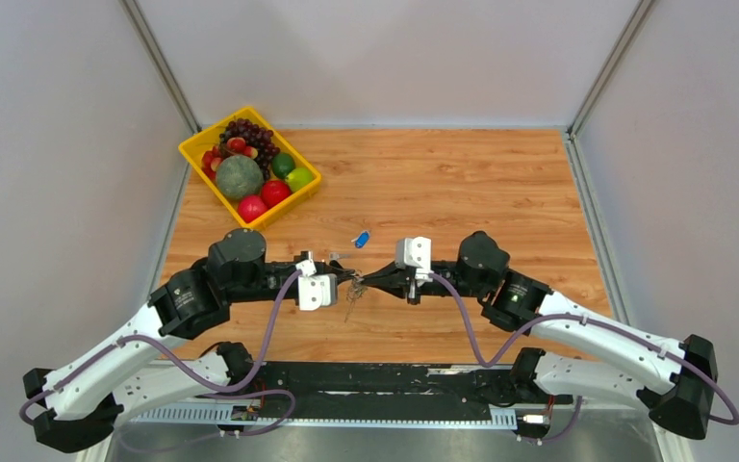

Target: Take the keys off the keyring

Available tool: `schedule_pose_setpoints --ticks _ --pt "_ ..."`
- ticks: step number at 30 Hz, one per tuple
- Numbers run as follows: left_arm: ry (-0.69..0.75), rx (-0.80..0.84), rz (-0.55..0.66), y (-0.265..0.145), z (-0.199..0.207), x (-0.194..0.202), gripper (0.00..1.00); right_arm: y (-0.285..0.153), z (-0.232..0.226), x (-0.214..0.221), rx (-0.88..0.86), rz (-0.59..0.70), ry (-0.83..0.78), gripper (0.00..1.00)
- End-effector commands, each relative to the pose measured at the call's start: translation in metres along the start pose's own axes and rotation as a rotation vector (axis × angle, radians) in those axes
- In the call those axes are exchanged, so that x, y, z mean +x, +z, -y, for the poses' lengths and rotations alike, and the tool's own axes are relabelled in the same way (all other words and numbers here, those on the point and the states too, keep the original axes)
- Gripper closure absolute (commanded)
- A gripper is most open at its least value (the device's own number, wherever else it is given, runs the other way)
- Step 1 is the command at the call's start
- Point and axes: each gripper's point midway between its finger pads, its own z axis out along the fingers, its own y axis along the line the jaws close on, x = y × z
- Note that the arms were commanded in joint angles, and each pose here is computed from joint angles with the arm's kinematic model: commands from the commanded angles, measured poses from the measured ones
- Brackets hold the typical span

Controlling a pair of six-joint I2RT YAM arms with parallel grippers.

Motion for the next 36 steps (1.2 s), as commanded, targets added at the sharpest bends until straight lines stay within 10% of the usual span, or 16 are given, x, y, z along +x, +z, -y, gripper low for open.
schedule_pose_setpoints --ticks 1,19,36 --pt "0.027 -0.046 0.053 -0.006 -0.009 -0.014 1.0 -0.013 0.008 -0.031 0.082 0.101 0.002 1.0" --pt "-0.095 0.056 0.059 0.028 0.022 0.021 1.0 -0.017 0.012 -0.061 0.138 0.318 0.138 1.0" --pt "-0.618 -0.581 -0.191 0.014 -0.033 0.115 1.0 -0.07 0.078 0.002 0.661 0.129 0.204 1.0"
